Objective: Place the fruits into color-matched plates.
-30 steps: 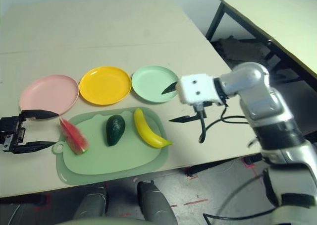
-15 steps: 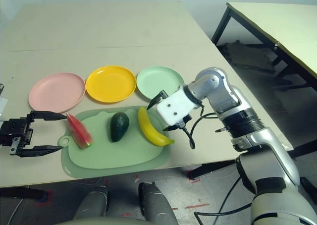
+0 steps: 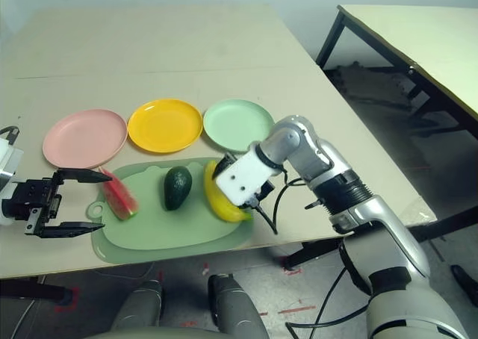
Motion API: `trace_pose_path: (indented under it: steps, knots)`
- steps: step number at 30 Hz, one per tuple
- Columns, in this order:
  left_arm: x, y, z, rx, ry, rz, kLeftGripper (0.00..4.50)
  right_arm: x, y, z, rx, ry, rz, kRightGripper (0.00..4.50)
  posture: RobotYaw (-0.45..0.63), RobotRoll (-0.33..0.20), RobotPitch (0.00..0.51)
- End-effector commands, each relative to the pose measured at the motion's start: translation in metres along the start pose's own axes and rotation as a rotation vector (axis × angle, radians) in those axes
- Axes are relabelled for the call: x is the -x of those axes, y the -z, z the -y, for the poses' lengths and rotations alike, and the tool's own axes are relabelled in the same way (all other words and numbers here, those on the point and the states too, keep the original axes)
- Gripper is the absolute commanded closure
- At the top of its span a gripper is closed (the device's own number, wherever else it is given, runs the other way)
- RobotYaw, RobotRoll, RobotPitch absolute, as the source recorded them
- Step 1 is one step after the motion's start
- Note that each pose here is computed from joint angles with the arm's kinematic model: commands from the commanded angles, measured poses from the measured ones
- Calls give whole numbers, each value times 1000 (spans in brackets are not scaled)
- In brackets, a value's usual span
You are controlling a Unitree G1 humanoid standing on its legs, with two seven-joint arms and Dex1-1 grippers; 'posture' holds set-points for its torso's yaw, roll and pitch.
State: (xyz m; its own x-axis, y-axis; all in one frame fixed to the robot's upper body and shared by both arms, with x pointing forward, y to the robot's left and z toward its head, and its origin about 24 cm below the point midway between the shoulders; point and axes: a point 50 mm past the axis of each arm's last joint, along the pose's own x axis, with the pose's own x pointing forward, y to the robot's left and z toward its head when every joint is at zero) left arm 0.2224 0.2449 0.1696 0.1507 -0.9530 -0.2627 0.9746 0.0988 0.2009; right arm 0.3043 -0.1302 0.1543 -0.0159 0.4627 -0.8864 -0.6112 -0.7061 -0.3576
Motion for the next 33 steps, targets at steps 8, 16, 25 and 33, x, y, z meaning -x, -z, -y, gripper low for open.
trace_pose_path:
  steps: [8, 16, 25, 33]
  knots:
    - [-5, -5, 4, -22, 50, -1, 16, -16, 0, 16, 53, 19, -23, 0, 94, 0, 147]
    - [-7, -6, 1, -45, 51, -3, 1, -22, 1, 3, 37, -88, -17, 144, 96, 0, 141]
    - [-7, -6, 1, -55, 41, 7, 0, -11, 10, -22, -74, -196, -45, 2875, 99, 0, 139]
    - [-7, -5, -4, -14, -18, 32, 0, 24, 22, 0, -154, -88, -89, 2984, 91, 0, 136]
